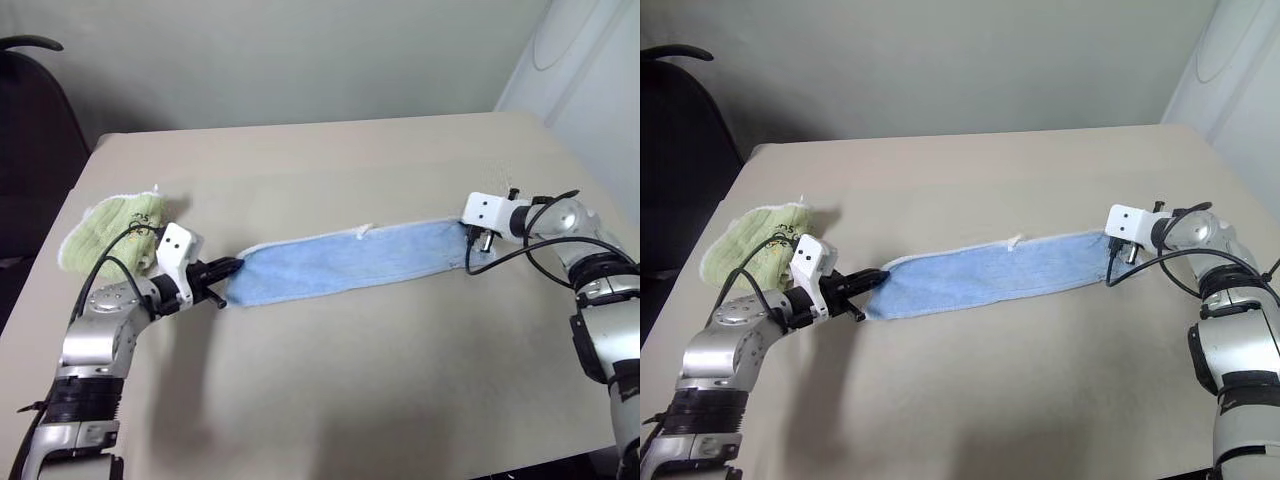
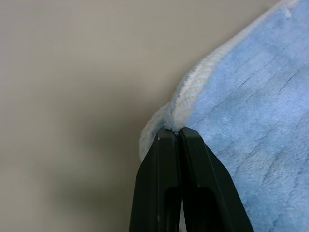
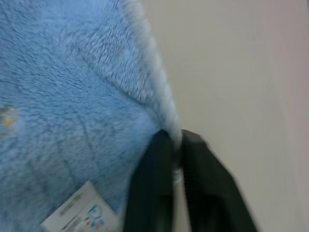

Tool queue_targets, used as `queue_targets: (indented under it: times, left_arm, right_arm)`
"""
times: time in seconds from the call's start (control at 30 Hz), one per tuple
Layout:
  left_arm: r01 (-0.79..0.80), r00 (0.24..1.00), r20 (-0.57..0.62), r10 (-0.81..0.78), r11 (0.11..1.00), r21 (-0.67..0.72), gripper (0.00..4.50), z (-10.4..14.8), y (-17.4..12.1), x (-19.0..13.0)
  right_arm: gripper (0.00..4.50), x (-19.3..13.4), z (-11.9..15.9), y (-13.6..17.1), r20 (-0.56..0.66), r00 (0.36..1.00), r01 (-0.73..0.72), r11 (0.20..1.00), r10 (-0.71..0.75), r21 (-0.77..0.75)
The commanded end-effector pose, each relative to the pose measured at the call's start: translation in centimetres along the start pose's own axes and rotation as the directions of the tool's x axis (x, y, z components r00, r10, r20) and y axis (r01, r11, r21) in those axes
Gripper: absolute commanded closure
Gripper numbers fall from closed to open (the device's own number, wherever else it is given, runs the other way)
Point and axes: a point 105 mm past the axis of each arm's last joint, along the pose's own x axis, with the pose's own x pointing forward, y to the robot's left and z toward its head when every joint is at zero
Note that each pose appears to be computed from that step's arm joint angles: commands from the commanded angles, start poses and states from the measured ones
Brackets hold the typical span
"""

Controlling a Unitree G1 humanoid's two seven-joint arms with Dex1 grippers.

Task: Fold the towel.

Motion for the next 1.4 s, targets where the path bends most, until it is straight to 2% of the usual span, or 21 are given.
queue_targets:
  times: [0.03,0.17,0.23,0.3,0.4,0.47,0.53,0.67,0.87,1.07,1.27,1.4]
  left_arm:
    - [-0.041,0.999,0.027,0.041,0.999,0.013,3.08,0.6,0.8,-0.5]
    - [-0.113,0.992,0.045,0.114,0.994,-0.010,1.63,0.5,2.0,-1.2]
    - [-0.193,0.980,0.049,0.192,0.981,0.029,0.90,0.6,3.0,-1.6]
    - [-0.254,0.964,0.093,0.251,0.967,0.021,0.23,1.4,3.7,-2.1]
    - [-0.328,0.929,0.189,0.319,0.945,0.015,0.23,3.6,4.0,-3.0]
    - [-0.345,0.911,0.249,0.329,0.938,0.023,0.23,5.2,3.4,-3.2]
    - [-0.315,0.914,0.284,0.291,0.948,0.043,0.23,6.2,1.9,-2.7]
    - [-0.211,0.939,0.296,0.174,0.972,0.101,0.23,7.1,-1.4,-1.1]
    - [-0.085,0.949,0.311,0.049,0.991,0.104,0.23,7.7,-4.6,1.0]
    - [0.013,0.947,0.319,-0.043,0.995,0.097,0.23,7.8,-6.8,2.4]
    - [0.049,0.945,0.318,-0.075,0.995,0.089,0.23,7.5,-7.9,3.0]
    - [0.050,0.945,0.319,-0.076,0.995,0.088,0.23,7.4,-8.1,3.1]
  right_arm:
    - [2.60,-0.9,0.2,-1.8,0.004,0.996,0.092,0.993,-0.092,-0.073]
    - [1.19,-1.6,0.0,-2.6,0.018,0.988,0.156,0.983,-0.155,-0.101]
    - [0.48,-2.5,-0.2,-3.8,0.028,0.973,0.231,0.969,-0.229,-0.093]
    - [0.00,-3.8,-0.6,-5.1,0.047,0.949,0.310,0.951,-0.310,0.015]
    - [0.00,-5.1,-1.6,-5.7,0.103,0.924,0.305,0.873,-0.368,0.381]
    - [0.00,-5.4,-1.9,-5.1,0.160,0.908,0.194,0.727,-0.388,0.659]
    - [0.00,-5.8,-1.9,-3.8,0.200,0.901,0.046,0.544,-0.384,0.838]
    - [0.00,-7.3,-1.7,-1.1,0.211,0.902,-0.146,0.193,-0.378,0.970]
    - [0.00,-8.5,-2.6,3.4,0.126,0.935,-0.192,-0.175,-0.331,0.966]
    - [0.00,-8.4,-2.1,7.2,0.123,0.959,-0.213,-0.359,-0.257,0.909]
    - [0.00,-6.4,-1.3,9.1,0.119,0.967,-0.211,-0.451,-0.224,0.867]
    - [0.00,-4.6,-1.1,8.6,0.108,0.964,-0.221,-0.499,-0.245,0.838]
